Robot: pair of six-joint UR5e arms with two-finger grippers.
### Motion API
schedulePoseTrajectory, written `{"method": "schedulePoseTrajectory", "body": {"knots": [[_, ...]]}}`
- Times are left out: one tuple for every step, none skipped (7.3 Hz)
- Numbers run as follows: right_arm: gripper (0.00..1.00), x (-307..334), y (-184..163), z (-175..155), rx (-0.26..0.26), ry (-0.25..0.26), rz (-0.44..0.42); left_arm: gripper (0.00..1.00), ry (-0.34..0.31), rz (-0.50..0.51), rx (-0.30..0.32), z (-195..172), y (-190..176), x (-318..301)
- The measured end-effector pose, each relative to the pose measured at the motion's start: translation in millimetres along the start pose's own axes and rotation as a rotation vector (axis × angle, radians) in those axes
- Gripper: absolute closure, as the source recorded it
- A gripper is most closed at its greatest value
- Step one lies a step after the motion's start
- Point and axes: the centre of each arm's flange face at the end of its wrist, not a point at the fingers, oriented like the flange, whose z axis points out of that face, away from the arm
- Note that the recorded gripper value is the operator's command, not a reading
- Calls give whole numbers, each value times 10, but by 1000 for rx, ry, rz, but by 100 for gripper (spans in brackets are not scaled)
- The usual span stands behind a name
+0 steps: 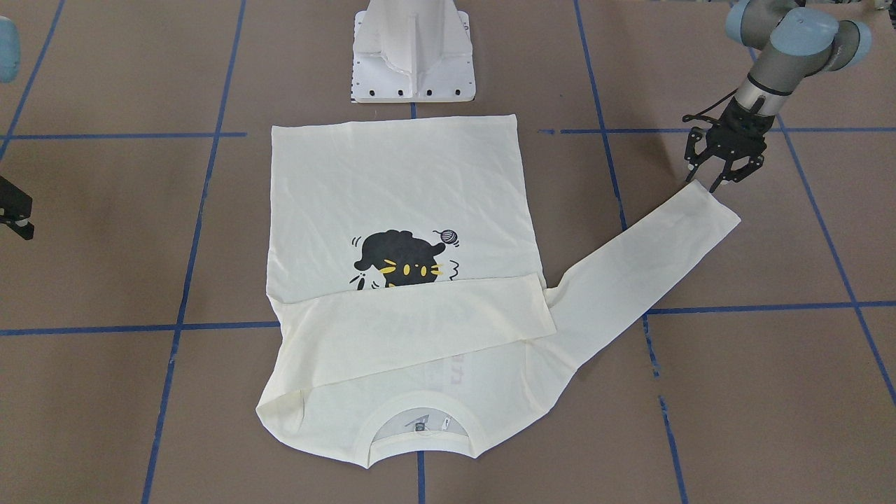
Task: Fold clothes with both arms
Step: 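Lower the left gripper and grasp the cuff of the other sleeve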
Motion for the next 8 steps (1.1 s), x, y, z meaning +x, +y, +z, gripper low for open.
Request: {"method": "schedulePoseTrajectory", "body": {"knots": [[0, 2, 2, 2, 0, 0, 0, 51, -1, 0, -1, 3, 3, -2], [0, 5, 4, 4, -1, 0, 1, 52, -1, 0, -2, 5, 5, -3], [0, 5, 4, 5, -1, 0, 1, 60, -1, 0, -2, 6, 6, -4], [0, 6, 4, 5, -1, 0, 1, 72, 0, 0, -2, 9, 0, 2], [0, 5, 4, 5, -1, 0, 1, 82, 1, 1, -1, 12, -6, 9], [0, 4, 4, 4, -1, 0, 1, 95, 2, 1, -1, 14, -9, 14], [0, 3, 5, 2, -1, 0, 0, 100, 2, 1, 0, 15, -12, 16], [0, 3, 5, 2, -1, 0, 0, 100, 2, 2, 1, 16, -16, 19]]}}
